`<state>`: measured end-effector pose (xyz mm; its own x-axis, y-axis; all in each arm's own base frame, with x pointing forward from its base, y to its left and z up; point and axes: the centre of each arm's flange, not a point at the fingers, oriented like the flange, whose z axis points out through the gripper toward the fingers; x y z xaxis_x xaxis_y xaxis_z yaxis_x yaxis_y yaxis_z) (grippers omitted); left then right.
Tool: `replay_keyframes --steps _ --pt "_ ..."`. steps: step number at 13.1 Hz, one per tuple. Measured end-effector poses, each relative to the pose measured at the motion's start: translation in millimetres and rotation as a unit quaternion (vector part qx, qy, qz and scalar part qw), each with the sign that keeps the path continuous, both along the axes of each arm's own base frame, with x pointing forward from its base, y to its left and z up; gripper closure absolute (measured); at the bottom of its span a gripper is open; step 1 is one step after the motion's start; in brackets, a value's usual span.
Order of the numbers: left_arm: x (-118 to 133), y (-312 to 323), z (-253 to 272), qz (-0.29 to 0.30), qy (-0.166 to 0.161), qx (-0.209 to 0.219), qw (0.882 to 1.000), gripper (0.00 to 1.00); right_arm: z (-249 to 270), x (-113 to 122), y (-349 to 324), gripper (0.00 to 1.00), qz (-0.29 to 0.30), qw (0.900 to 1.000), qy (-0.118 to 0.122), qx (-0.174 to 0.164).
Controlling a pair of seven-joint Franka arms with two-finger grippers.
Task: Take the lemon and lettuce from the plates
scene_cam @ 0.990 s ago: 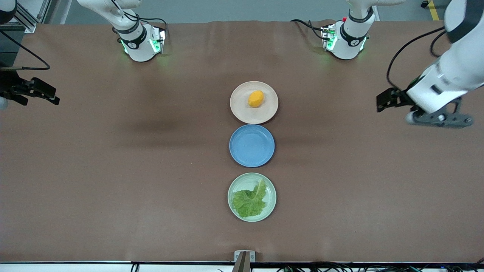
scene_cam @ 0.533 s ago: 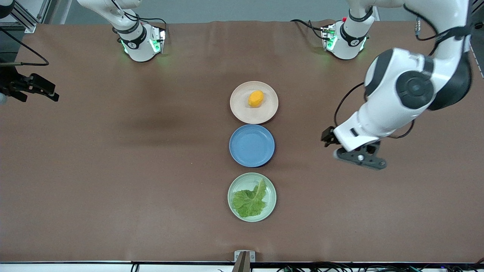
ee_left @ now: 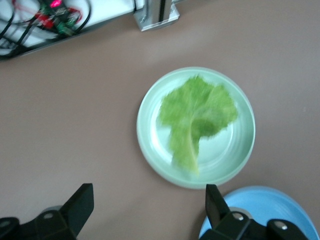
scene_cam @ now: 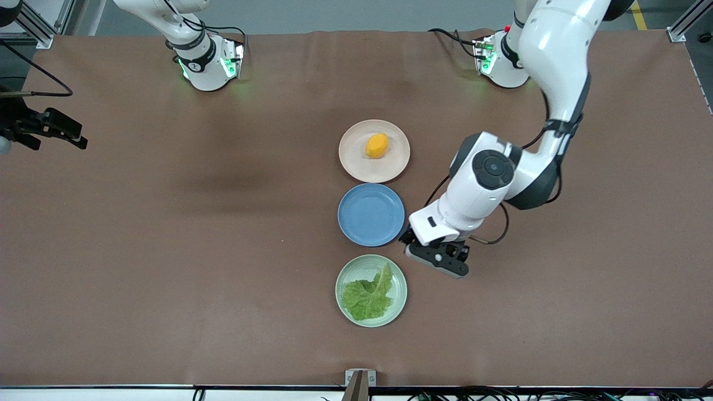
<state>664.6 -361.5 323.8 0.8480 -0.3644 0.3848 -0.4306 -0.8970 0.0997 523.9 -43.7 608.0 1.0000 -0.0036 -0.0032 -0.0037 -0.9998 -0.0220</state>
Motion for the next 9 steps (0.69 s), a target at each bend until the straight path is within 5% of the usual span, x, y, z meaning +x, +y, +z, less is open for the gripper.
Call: replay_keyframes --steps 5,9 --pt "-5.7 -50.5 -90.3 -0.017 -0.081 -0.06 0.995 0.21 -0.1 0.1 3.7 0.0 0.003 1.0 0.0 0.0" --pt "-16.2 -62.6 -136.1 -0.031 -0.085 -0.05 0.995 0.31 -1.1 -1.0 3.8 0.0 0.003 1.0 0.006 0.0"
